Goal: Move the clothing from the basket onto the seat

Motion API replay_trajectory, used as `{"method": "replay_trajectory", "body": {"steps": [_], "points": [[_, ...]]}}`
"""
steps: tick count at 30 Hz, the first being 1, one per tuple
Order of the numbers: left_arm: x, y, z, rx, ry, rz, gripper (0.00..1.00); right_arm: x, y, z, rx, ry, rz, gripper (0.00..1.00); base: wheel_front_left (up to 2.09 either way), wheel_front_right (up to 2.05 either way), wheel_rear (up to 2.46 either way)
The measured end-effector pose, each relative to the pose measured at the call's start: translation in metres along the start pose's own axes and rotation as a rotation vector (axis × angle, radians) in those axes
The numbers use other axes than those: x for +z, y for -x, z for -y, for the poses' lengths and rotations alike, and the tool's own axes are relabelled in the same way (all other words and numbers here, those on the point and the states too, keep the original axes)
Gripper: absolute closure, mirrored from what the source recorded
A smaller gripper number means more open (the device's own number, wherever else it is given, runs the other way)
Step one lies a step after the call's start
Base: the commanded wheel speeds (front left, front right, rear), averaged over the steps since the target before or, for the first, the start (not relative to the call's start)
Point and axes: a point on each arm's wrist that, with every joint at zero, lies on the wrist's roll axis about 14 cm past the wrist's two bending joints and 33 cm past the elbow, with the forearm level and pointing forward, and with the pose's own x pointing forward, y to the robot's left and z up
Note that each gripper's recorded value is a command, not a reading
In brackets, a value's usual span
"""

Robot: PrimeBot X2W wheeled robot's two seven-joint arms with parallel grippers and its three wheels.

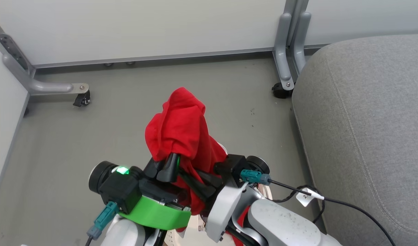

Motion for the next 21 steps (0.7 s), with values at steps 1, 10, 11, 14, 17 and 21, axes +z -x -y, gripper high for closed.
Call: {"method": "replay_trajectory", "body": {"steps": [1,10,11,14,17,21], "points": [[0.002,-0.001,-0.002,0.007,-0.005,0.006,0.00,0.001,0.000,0.001,-0.001,0.002,0.002,1.00,0.00,0.00,0.00],[0.005,0.001,-0.005,0.003,-0.046,-0.003,0.00,0.007,-0.004,0.014,-0.023,0.042,0.020,1.00,0.00,0.00,0.00],[0.004,0.002,-0.005,0.001,-0.052,-0.010,0.00,0.008,-0.004,0.016,-0.028,0.050,0.021,1.00,0.00,0.00,0.00],[-0.002,0.006,-0.005,-0.008,-0.067,-0.047,0.00,0.011,-0.005,0.024,-0.041,0.079,0.024,1.00,0.00,0.00,0.00],[-0.008,0.011,-0.002,-0.023,-0.077,-0.088,0.00,0.013,-0.006,0.031,-0.058,0.097,0.028,1.00,0.00,0.00,0.00],[-0.021,0.020,0.001,-0.039,-0.076,-0.150,0.00,0.017,-0.007,0.045,-0.091,0.113,0.034,1.00,0.00,0.00,0.00]]}}
